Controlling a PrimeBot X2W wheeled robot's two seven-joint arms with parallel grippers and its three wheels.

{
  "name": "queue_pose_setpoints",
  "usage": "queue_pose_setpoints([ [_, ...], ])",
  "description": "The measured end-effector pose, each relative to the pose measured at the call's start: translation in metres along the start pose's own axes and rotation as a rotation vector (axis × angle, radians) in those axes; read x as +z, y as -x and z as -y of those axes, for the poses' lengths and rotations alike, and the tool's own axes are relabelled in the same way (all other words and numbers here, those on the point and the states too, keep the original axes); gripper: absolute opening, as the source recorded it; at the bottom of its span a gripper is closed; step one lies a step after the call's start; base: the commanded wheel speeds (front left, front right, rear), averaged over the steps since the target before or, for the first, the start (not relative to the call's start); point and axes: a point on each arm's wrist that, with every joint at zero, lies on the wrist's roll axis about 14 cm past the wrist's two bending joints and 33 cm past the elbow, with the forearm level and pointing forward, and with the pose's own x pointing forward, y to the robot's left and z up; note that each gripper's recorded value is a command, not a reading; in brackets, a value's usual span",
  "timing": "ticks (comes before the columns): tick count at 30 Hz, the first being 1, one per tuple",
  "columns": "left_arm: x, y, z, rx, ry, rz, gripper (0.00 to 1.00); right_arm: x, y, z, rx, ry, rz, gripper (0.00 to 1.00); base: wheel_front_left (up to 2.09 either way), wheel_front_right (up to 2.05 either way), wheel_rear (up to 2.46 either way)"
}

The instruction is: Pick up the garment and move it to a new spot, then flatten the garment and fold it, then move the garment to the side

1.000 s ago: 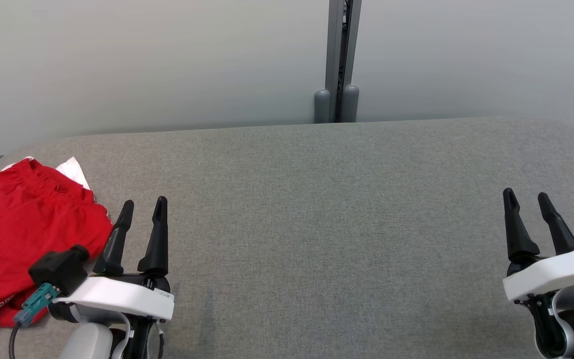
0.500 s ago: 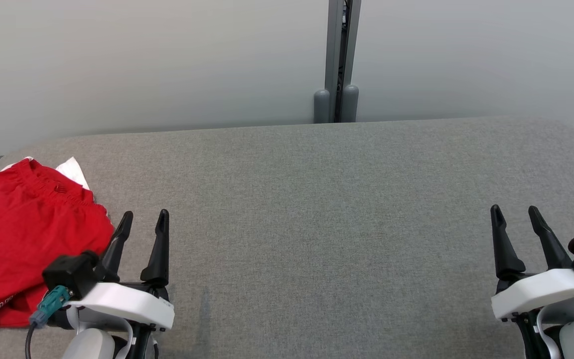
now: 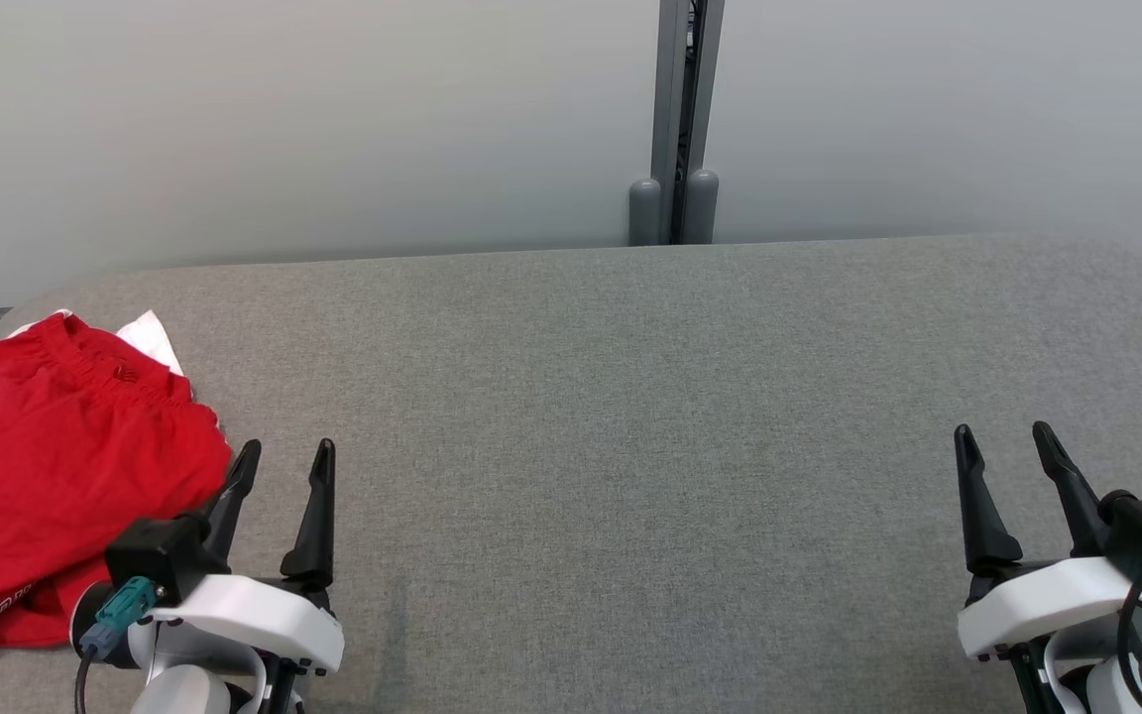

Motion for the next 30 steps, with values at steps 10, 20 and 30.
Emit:
queue_pose_setpoints([
  [10, -0.005, 0.003, -0.009, 0.027, -0.049, -0.02, 1.0, -0.003, 0.003, -0.001, 0.0, 0.019, 0.01, 1.0, 0.0, 0.0, 0.0],
  [20, -0.008, 0.004, -0.012, 0.027, -0.105, -0.037, 1.0, -0.002, 0.004, -0.001, -0.004, 0.032, 0.023, 1.0, 0.0, 0.0, 0.0],
  [30, -0.01, 0.005, -0.011, 0.017, -0.14, -0.054, 1.0, -0.002, 0.009, 0.004, -0.025, 0.02, 0.03, 1.0, 0.0, 0.0, 0.0],
])
